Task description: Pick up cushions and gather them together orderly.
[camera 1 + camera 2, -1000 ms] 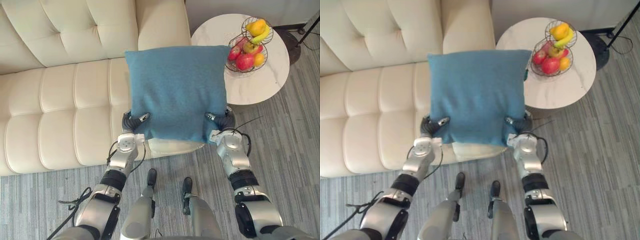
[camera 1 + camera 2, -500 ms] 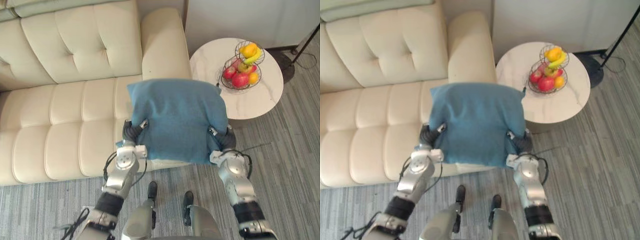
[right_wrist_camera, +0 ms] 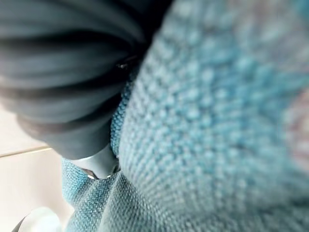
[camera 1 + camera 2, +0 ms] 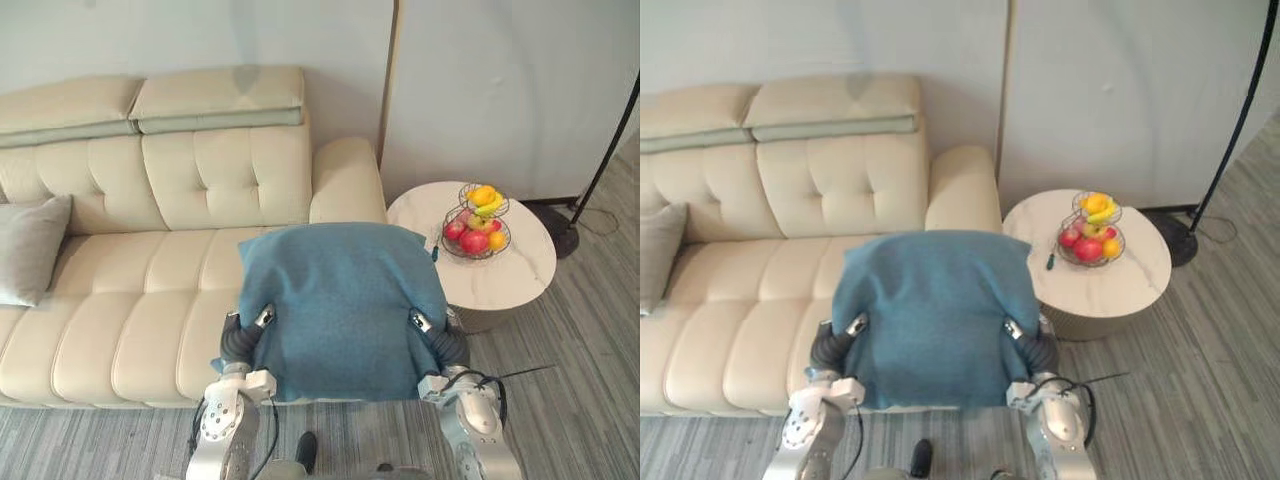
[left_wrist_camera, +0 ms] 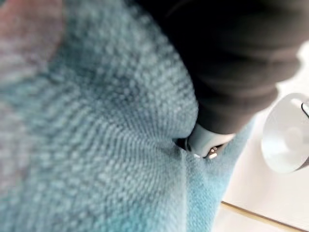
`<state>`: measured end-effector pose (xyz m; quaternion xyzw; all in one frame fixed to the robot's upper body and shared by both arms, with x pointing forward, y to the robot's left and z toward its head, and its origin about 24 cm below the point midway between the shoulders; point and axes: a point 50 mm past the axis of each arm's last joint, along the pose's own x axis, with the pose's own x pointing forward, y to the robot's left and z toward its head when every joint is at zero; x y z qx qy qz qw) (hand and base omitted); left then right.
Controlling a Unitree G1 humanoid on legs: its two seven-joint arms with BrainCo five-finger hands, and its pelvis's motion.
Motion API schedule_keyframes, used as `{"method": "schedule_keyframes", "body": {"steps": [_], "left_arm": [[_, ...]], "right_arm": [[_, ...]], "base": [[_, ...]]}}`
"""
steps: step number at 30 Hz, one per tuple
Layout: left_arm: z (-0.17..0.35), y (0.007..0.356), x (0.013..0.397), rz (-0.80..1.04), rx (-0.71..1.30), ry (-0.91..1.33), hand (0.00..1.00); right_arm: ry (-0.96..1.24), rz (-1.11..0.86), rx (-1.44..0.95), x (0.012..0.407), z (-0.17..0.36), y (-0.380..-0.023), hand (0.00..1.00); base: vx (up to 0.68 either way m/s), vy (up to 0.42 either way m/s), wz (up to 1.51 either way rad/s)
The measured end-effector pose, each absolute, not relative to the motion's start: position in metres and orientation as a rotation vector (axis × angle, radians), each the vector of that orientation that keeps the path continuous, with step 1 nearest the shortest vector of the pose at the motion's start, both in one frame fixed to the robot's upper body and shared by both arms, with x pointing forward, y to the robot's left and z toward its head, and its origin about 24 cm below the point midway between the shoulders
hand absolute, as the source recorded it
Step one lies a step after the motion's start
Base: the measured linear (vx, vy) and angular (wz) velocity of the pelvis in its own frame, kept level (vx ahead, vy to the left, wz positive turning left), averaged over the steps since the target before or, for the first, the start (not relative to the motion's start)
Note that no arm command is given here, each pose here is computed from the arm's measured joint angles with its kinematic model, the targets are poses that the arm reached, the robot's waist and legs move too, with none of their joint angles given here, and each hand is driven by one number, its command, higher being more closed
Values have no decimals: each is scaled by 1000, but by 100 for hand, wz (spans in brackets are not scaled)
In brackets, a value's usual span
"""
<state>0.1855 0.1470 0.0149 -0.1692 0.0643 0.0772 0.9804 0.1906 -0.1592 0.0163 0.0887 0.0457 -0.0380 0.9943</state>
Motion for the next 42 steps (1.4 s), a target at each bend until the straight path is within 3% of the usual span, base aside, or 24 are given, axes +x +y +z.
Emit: {"method": "schedule_keyframes", "body": {"steps": [8,24,42], "left_arm": [[16,141,187,138,-386,128,100],[-9,136,198,74,-305,234,100],[2,128,188,59,-347,210,100]], "right_arm": [[48,-109,159,192,27,-165,100],[151,-217,138,202,-1,-168,100],[71,-197,99,192,20,-175,100]], "base": [[-27,110,74],[131,409,18],[193,26,17]]}}
